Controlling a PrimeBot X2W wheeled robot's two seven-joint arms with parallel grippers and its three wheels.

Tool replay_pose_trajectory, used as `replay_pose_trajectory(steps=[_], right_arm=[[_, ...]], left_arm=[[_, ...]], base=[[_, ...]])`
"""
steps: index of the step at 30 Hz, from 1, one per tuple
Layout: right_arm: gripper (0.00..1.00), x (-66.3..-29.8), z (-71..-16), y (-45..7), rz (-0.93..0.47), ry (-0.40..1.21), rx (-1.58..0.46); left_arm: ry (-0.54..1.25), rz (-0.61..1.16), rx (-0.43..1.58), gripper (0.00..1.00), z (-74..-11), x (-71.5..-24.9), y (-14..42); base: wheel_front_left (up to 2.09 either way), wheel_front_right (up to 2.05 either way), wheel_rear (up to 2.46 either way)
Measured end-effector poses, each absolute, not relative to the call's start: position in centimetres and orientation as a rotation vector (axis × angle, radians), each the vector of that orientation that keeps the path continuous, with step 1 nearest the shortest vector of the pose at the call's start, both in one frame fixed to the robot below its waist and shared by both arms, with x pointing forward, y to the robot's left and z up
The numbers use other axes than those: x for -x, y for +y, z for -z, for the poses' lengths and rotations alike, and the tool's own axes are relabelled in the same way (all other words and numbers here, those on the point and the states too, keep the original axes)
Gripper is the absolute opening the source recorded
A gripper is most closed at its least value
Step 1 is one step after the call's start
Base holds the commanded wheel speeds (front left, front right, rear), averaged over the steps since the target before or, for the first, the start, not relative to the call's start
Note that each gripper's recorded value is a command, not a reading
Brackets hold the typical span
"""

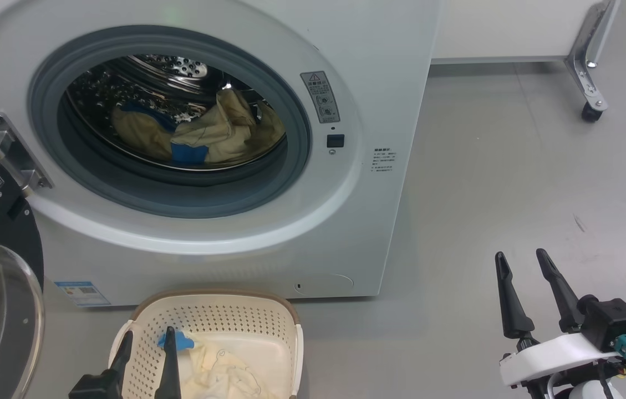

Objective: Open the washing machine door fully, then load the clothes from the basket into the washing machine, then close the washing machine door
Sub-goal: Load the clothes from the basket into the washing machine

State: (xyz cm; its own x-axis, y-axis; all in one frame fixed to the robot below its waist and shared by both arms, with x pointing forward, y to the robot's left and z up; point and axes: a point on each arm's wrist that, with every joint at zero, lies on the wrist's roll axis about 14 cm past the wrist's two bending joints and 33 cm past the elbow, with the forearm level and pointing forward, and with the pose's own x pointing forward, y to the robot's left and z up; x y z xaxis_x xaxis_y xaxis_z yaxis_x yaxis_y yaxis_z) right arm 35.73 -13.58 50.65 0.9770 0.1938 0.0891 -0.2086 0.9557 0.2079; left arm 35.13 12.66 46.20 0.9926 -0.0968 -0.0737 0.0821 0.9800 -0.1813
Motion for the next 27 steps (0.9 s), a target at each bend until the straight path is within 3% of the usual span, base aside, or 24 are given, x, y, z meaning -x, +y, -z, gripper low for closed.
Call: replay_pose_trajectory(steps=[27], right_arm=[[1.00,-41.7,-47.3,-14.7,-0.151,0.000,-0.234]], left_arm=[[0.279,0.248,0.122,1.00,-39.0,-41.4,9.5]], base=[[0.00,0.00,0.00]])
